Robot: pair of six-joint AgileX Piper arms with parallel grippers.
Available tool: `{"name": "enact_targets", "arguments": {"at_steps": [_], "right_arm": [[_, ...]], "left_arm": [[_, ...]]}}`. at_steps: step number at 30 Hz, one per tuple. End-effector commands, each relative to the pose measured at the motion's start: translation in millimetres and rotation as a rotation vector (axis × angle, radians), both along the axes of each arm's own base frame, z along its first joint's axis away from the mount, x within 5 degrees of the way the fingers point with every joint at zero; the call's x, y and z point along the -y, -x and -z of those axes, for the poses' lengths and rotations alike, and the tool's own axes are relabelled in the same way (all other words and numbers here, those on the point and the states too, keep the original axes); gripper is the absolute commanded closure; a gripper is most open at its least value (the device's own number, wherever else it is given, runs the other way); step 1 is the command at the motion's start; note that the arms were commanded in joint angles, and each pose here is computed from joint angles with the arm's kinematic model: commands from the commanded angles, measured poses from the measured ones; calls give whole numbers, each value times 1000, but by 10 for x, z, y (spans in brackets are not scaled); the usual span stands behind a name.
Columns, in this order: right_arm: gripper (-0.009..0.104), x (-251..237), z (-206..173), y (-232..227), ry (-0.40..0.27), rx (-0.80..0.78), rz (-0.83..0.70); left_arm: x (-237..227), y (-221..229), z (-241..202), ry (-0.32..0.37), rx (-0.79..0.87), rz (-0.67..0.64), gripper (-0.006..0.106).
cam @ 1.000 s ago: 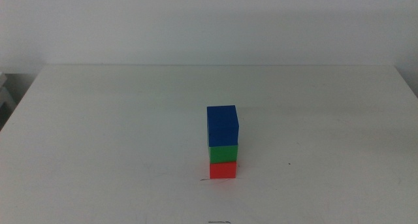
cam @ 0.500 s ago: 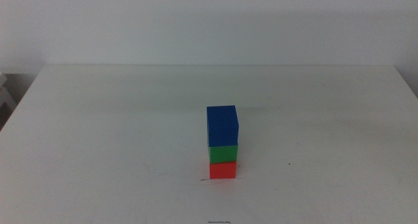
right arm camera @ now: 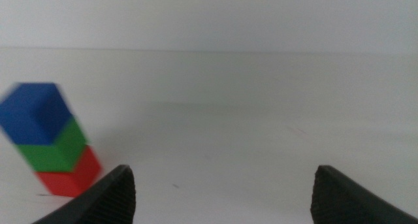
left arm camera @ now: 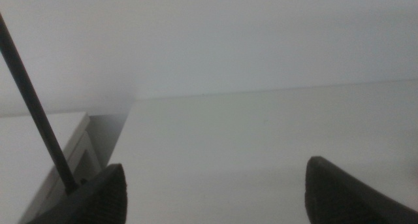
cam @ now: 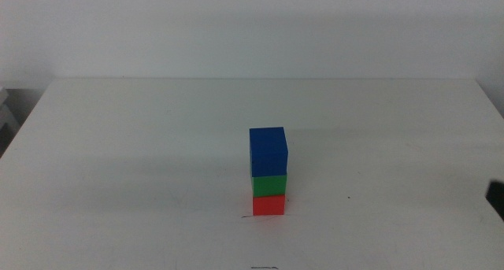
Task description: Stack red cubes first, then green, then blue cubes in a specific spot.
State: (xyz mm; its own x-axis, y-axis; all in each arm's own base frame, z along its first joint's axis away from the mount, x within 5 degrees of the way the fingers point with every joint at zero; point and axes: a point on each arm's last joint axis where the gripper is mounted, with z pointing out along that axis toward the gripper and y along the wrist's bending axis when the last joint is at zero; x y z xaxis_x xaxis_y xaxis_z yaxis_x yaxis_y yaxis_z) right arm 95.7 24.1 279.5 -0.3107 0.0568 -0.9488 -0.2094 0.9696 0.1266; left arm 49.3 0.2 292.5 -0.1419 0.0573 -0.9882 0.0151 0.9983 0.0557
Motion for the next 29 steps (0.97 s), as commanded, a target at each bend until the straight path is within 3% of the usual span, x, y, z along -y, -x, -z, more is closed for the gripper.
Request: {"name": "enact_targets", "arguments": {"at_steps": [1,8,13,20,29], "right_arm": [[20,71,4,66,-3,126,56],[20,169,421,322,106,198,107],[20,211,571,419,100,244,169],[20,243,777,427,88,229,236],[20,244,899,413,91,189,236]], "left_arm": [[4,-5,33,7,111,3,7],[6,-6,402,7,139,5,7],[8,-27,628,10,142,6,7],[16,-58,957,67,114,9,7],[16,-54,978,67,114,10,7]]}}
